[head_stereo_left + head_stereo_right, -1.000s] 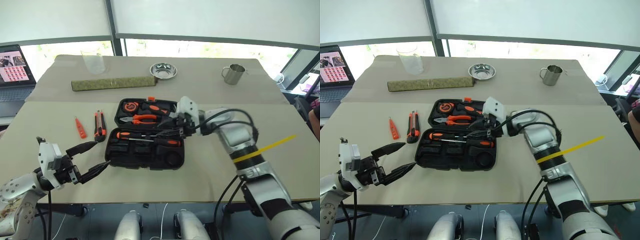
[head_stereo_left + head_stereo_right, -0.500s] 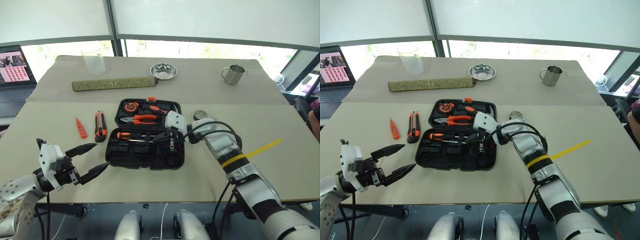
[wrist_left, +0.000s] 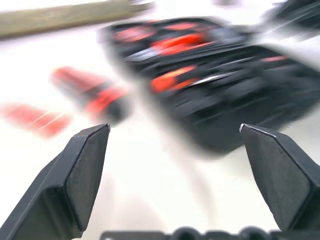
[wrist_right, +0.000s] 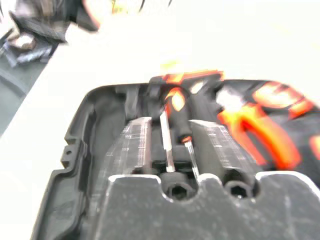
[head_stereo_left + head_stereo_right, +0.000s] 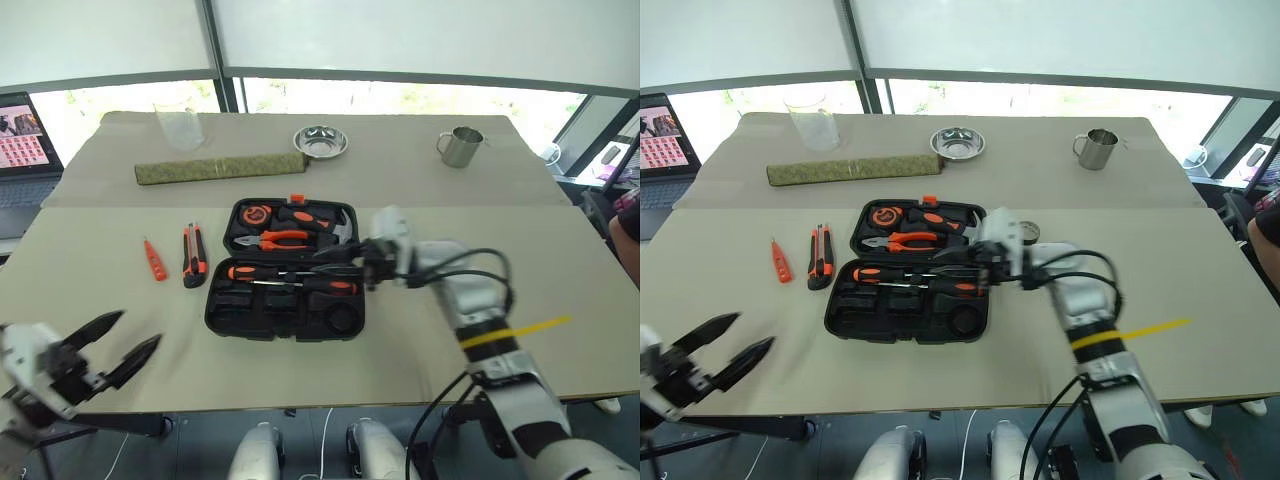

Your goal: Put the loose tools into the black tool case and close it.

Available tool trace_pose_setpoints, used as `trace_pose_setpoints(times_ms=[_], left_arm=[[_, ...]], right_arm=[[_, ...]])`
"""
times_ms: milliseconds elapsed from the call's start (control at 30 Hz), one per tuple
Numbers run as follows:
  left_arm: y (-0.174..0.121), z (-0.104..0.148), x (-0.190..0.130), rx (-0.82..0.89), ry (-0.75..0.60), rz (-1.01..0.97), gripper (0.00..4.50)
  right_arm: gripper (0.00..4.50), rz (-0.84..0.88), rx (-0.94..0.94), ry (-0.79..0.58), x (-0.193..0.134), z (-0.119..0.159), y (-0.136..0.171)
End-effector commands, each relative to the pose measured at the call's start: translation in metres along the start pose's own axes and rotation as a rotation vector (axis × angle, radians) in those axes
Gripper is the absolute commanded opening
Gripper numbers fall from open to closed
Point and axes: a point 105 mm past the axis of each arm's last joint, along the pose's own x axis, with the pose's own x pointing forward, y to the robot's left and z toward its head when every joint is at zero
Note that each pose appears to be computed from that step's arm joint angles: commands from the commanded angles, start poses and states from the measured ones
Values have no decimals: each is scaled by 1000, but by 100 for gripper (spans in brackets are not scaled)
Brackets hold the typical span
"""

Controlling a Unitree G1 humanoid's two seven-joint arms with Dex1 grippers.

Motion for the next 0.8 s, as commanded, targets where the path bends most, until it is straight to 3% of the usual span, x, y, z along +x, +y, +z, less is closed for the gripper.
trace_pose_setpoints(times_ms=[33,167,267,400,633,800], left_arm=[[38,-19,-33,-59,105,266,450],[45,-13,-37,-130,68,328,450],[38,4,-16,-184,23,285,450],[26,34,31,-215,42,246,450],[34,56,120,-313,216,338,450],[35,63,163,-301,248,369,450]], right_arm=[[317,-71,-80,-45,-37,4,8],[446,-196,-114,-94,-75,0,15],[446,-214,-55,-105,-83,-1,19],[446,-212,-106,-162,-75,18,18],[446,-149,-157,-188,-51,39,12],[446,-105,-158,-190,-44,45,12]])
